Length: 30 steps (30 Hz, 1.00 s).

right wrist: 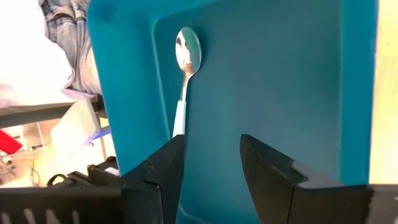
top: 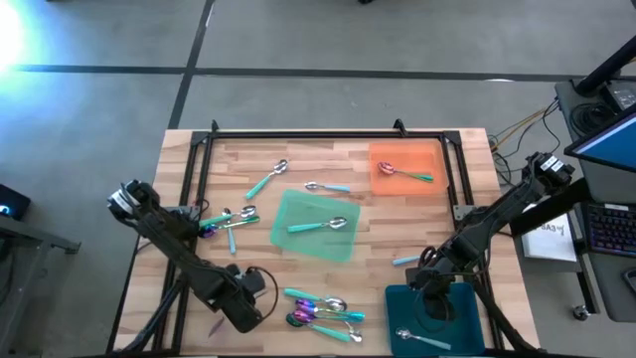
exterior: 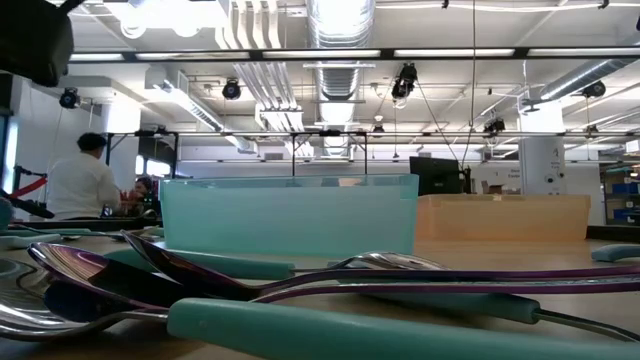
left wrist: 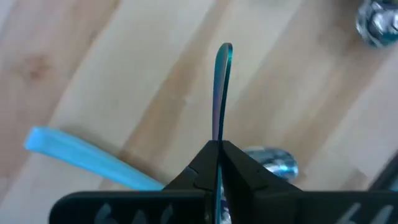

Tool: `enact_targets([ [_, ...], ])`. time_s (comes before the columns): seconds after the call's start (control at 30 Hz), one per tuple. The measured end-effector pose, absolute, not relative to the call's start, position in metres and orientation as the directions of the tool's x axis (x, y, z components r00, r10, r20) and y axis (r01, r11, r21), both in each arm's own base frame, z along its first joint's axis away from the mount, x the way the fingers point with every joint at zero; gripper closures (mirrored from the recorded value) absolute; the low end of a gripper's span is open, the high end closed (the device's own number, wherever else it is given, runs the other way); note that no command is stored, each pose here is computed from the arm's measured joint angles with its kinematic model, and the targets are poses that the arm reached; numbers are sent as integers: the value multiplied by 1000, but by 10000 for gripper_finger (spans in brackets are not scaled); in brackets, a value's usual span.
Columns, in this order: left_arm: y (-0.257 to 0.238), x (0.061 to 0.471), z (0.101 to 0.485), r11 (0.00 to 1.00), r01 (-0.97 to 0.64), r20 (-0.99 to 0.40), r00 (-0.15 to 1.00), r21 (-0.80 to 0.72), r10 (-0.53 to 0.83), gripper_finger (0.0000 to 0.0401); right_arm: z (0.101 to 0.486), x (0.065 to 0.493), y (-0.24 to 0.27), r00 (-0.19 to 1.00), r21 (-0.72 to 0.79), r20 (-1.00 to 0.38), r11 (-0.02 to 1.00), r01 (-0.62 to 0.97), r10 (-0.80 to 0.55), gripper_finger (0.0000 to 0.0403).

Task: Sort silverware by color (type)
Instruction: Put the violet spoon into the orange bin

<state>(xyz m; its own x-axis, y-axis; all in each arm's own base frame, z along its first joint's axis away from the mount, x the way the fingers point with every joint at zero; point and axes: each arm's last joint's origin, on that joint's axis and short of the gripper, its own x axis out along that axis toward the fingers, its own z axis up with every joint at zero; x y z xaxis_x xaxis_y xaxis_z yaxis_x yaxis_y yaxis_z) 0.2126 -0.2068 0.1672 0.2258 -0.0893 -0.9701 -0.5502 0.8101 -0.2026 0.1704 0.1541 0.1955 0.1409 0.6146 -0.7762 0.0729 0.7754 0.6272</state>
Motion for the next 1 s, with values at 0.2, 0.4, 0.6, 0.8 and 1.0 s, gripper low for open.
enact_targets([
  [0.2, -200, 218, 158, 806, -573, -979, 202, -145, -33, 401, 195, 171, 154, 145, 625, -778, 777, 74, 611, 257],
  [0.4, -197, 221, 147, 814, -572, -985, 173, -106, -6, 401, 195, 171, 154, 147, 623, -779, 779, 66, 610, 257],
  [0.6, -197, 222, 144, 815, -571, -987, 161, -101, -9, 400, 195, 171, 154, 146, 623, -779, 780, 65, 610, 257],
  [0.8, -196, 223, 144, 811, -576, -987, 160, -101, -10, 400, 195, 171, 154, 146, 623, -779, 780, 63, 610, 257],
  [1.0, -193, 225, 140, 800, -592, -987, 160, -96, 1, 390, 195, 171, 154, 146, 623, -779, 780, 62, 610, 257],
])
